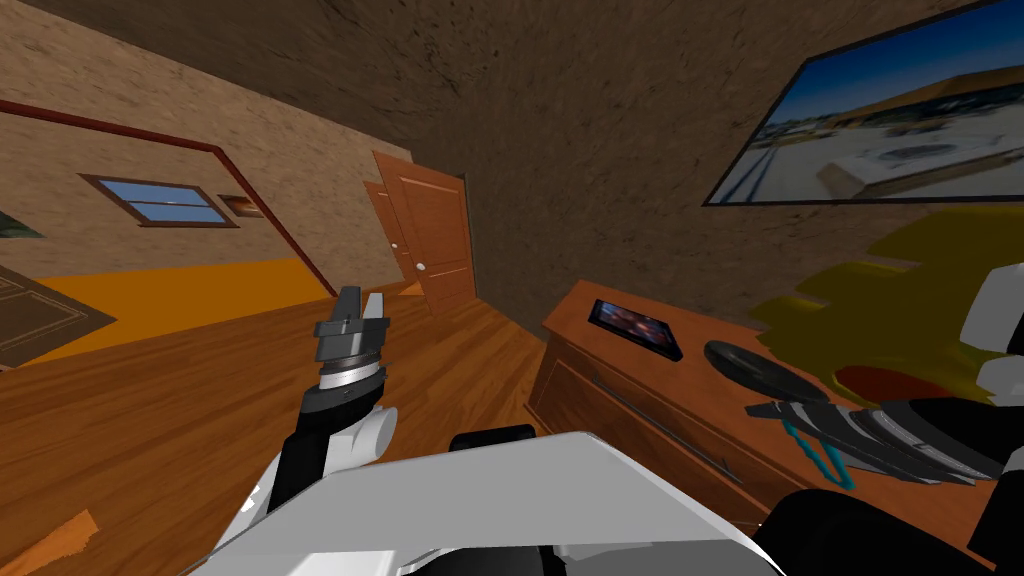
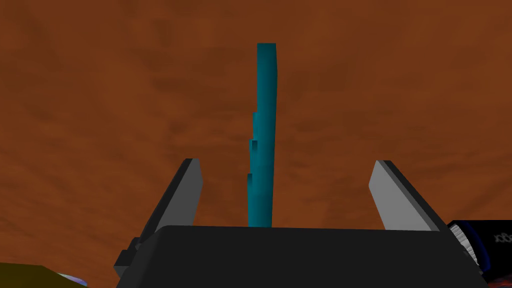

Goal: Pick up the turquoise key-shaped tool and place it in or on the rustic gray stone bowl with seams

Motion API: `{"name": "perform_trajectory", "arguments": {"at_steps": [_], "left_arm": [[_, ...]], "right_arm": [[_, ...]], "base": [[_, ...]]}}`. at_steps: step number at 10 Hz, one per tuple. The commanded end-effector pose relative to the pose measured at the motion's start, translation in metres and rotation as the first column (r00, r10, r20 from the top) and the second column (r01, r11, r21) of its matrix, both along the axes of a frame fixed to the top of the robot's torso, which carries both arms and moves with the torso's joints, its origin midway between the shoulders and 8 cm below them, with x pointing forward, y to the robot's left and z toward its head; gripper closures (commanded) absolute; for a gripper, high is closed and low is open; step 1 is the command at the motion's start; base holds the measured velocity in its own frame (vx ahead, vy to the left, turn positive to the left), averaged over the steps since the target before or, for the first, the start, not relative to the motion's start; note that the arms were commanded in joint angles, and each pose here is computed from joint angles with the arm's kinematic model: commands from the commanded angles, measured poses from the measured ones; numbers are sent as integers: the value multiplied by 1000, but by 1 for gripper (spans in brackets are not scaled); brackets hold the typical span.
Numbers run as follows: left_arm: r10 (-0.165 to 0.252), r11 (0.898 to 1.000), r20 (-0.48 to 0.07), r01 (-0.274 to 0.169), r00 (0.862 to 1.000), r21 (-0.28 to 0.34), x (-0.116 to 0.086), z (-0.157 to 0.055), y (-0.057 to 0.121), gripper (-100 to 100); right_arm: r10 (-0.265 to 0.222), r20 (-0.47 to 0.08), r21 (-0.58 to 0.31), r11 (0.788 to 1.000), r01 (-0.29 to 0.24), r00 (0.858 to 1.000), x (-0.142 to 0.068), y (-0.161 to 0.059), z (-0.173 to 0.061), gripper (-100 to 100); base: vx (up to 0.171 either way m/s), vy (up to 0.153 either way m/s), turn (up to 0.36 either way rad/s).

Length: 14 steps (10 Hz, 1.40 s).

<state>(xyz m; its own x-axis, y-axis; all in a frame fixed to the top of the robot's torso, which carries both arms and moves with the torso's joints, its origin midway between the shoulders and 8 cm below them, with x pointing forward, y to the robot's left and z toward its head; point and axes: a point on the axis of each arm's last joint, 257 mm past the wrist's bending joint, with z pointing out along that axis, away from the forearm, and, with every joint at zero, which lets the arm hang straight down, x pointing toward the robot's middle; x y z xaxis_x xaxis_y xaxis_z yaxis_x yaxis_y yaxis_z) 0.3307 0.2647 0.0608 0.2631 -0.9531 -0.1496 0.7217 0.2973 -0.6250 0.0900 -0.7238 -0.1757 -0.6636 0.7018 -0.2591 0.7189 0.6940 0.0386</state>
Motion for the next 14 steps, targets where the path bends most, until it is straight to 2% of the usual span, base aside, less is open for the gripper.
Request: {"name": "perform_trajectory", "arguments": {"at_steps": [1,2,3,7,8,9,12,13,14], "left_arm": [[0,1000,0,0,1000,0,0,0,0,0],[0,1000,0,0,1000,0,0,0,0,0],[0,1000,0,0,1000,0,0,0,0,0],[0,1000,0,0,1000,0,0,0,0,0],[0,1000,0,0,1000,0,0,0,0,0],[0,1000,0,0,1000,0,0,0,0,0],[1,1000,0,-1,1000,0,0,0,0,0],[0,1000,0,0,1000,0,0,0,0,0],[0,1000,0,0,1000,0,0,0,0,0]], "right_arm": [[-48,1,-2,999,48,999,-11,-5,-6,-100],[-28,1,0,1000,28,1000,-5,-2,-3,-100],[-33,1,-2,999,33,999,-6,-2,-4,100],[-41,-1,-7,999,41,999,-8,-4,-3,100],[-40,-1,-8,999,40,999,-8,-4,-3,0],[-4,-1,-1,1000,4,1000,-1,0,1,100],[84,-3,-1,996,-84,996,18,9,15,100],[63,-4,-1,998,-63,998,14,7,12,100],[69,-4,0,998,-69,998,15,8,12,0]], "base": [[-157,21,276],[-72,6,45],[-11,1,-11],[-1,-1,-6],[0,0,0],[80,-20,-272],[157,-6,-321],[75,12,-51],[11,3,13]]}}
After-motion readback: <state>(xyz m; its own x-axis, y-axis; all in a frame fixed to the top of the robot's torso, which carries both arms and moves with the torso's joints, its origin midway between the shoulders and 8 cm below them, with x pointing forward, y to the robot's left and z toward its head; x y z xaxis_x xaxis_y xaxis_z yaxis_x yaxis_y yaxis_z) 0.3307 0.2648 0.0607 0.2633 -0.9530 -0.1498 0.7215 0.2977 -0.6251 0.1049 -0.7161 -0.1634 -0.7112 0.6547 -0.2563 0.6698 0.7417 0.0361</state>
